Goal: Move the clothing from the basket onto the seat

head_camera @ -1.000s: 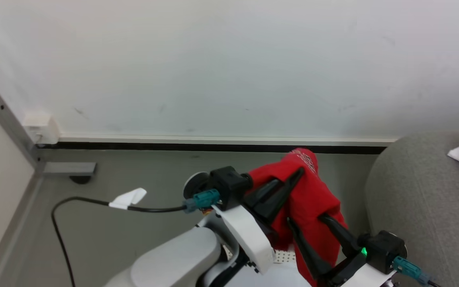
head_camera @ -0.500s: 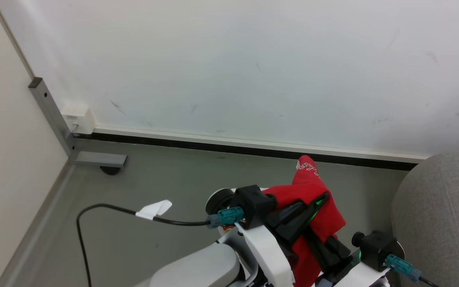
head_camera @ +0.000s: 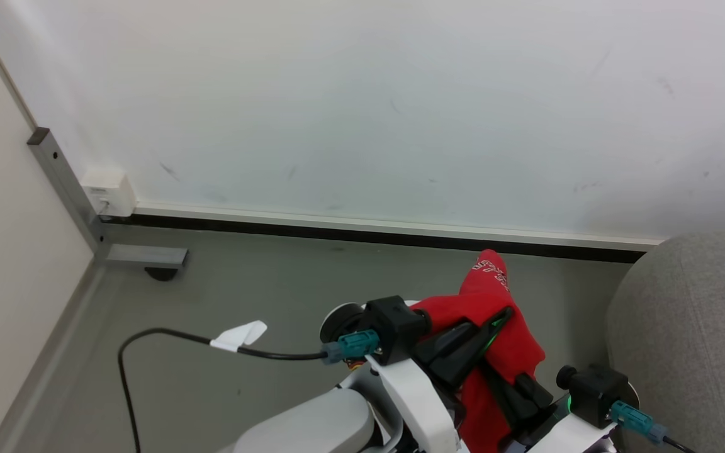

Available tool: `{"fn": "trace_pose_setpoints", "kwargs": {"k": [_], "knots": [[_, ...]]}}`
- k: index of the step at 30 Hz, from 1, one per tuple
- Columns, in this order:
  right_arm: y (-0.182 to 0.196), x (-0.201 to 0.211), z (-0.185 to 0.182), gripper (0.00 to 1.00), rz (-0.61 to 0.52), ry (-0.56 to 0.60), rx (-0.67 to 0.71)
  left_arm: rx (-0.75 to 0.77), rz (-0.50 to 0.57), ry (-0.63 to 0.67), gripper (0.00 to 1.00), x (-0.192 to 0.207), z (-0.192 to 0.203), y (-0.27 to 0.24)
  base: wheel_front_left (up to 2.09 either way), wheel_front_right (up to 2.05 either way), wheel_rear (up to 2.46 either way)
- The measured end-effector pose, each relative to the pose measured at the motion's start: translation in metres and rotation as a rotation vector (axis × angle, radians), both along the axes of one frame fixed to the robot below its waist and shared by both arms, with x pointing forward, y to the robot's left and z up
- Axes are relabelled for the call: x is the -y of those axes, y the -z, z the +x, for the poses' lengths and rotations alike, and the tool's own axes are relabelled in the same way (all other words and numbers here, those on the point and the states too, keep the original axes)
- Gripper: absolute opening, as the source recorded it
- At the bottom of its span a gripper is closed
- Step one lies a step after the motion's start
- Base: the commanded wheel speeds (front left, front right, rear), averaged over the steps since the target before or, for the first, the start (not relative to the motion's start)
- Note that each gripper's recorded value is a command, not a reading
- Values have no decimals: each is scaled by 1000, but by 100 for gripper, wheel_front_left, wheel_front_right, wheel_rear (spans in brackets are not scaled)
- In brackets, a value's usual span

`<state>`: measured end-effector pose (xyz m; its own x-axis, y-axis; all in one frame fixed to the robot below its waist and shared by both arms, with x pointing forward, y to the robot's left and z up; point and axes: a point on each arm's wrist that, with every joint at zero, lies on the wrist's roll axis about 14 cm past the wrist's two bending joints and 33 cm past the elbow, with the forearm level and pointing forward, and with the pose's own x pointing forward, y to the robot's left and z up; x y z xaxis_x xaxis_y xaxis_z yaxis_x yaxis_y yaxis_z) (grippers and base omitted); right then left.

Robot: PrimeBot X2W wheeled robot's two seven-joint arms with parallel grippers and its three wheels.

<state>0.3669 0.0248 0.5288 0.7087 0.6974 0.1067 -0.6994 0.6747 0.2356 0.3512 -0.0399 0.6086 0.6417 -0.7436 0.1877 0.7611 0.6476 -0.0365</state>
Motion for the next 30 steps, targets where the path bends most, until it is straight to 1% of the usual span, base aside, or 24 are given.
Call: {"fn": "trace_pose_setpoints", "kwargs": {"k": [17, 24, 26, 28, 29, 30], "knots": [[-5, 13, 1, 0, 10, 40, 10, -3, 5, 16, 0, 5, 0, 2, 0, 0, 0], [-14, 29, 11, 0, 27, 92, 29, -20, 9, 26, 0, 11, 3, 7, 0, 0, 0], [-15, 36, 14, 0, 32, 114, 32, -24, 8, 27, 39, 13, 5, 8, 0, 0, 0], [-15, 44, 17, 0, 31, 138, 34, -27, 4, 31, 94, 16, 6, 9, 0, 0, 0], [-15, 48, 18, 0, 31, 150, 34, -28, 3, 36, 100, 18, 7, 9, 0, 0, 0], [-16, 53, 19, 0, 32, 164, 35, -30, 2, 43, 100, 20, 6, 9, 0, 0, 0]]}}
